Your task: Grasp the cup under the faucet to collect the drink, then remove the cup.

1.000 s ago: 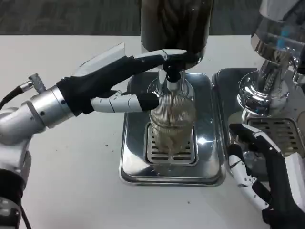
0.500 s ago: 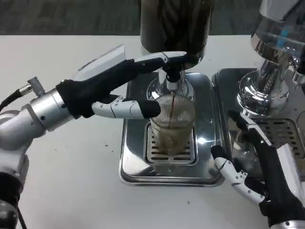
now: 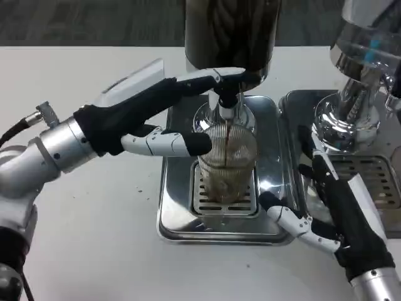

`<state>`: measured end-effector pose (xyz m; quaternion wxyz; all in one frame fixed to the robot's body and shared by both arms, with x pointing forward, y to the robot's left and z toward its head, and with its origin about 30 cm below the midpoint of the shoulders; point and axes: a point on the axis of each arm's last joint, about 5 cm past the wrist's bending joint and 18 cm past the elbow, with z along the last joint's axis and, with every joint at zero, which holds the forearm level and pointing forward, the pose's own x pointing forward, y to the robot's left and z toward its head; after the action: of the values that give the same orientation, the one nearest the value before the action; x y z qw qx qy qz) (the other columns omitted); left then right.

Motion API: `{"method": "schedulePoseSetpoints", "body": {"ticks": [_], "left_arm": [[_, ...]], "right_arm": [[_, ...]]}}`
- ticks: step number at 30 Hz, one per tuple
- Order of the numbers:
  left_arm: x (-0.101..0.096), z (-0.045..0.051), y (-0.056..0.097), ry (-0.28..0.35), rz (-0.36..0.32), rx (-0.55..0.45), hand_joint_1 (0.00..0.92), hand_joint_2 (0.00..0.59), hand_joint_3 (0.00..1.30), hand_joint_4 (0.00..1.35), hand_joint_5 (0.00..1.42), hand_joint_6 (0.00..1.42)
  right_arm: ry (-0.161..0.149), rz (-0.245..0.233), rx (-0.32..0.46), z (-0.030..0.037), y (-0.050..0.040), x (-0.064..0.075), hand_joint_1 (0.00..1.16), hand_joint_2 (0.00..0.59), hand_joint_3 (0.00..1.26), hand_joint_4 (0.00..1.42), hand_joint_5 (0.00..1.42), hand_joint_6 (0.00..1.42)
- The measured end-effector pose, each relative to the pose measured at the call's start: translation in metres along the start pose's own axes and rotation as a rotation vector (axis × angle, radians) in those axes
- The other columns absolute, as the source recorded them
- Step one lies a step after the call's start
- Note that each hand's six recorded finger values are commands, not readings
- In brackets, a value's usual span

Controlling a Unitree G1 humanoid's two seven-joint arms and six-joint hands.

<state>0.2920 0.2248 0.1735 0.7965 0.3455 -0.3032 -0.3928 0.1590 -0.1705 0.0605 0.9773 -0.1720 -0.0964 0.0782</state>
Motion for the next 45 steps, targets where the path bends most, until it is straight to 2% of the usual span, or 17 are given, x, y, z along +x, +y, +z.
{"method": "schedulePoseSetpoints", "body": {"ticks": [6, 16, 20, 24, 28, 35, 38, 41, 45], "left_arm": [[-0.001, 0.0002, 0.001, 0.001, 0.001, 0.007, 0.000, 0.094, 0.19, 0.13, 0.18, 0.12], [-0.002, 0.0011, 0.002, 0.000, -0.003, 0.027, 0.000, 0.095, 0.19, 0.13, 0.18, 0.12], [-0.005, 0.0014, 0.005, 0.007, -0.007, 0.038, 0.000, 0.095, 0.19, 0.13, 0.18, 0.12], [-0.006, 0.0015, 0.005, 0.010, -0.008, 0.041, 0.000, 0.097, 0.19, 0.14, 0.18, 0.12], [-0.007, 0.0021, 0.007, 0.010, -0.010, 0.049, 0.000, 0.105, 0.19, 0.14, 0.18, 0.12], [-0.009, 0.0026, 0.007, 0.013, -0.011, 0.056, 0.000, 0.107, 0.20, 0.15, 0.18, 0.12], [-0.009, 0.0029, 0.008, 0.013, -0.011, 0.058, 0.000, 0.107, 0.20, 0.15, 0.18, 0.12], [-0.010, 0.0031, 0.008, 0.013, -0.011, 0.060, 0.000, 0.108, 0.20, 0.15, 0.18, 0.12], [-0.011, 0.0035, 0.009, 0.015, -0.012, 0.065, 0.000, 0.108, 0.20, 0.15, 0.18, 0.12]], "right_arm": [[-0.003, 0.012, 0.022, -0.0043, -0.0009, 0.004, 0.66, 0.208, 0.00, 0.00, 0.00, 0.11], [-0.004, 0.037, 0.055, -0.0067, 0.0023, 0.013, 0.66, 0.208, 0.00, 0.00, 0.00, 0.11], [-0.021, 0.042, 0.063, -0.0057, 0.0037, 0.018, 0.66, 0.206, 0.00, 0.00, 0.00, 0.11], [-0.014, 0.054, 0.065, -0.0075, 0.0045, 0.021, 0.66, 0.196, 0.00, 0.00, 0.00, 0.10], [-0.024, 0.071, 0.069, -0.0073, 0.0064, 0.029, 0.65, 0.202, 0.00, 0.00, 0.00, 0.10], [-0.020, 0.107, 0.083, -0.0088, 0.0110, 0.034, 0.64, 0.206, 0.00, 0.00, 0.00, 0.08], [-0.028, 0.122, 0.086, -0.0079, 0.0119, 0.037, 0.64, 0.205, 0.00, 0.00, 0.00, 0.08], [-0.033, 0.125, 0.096, -0.0072, 0.0127, 0.039, 0.64, 0.207, 0.00, 0.00, 0.00, 0.08], [-0.022, 0.127, 0.105, -0.0088, 0.0148, 0.040, 0.64, 0.211, 0.00, 0.00, 0.00, 0.08]]}}
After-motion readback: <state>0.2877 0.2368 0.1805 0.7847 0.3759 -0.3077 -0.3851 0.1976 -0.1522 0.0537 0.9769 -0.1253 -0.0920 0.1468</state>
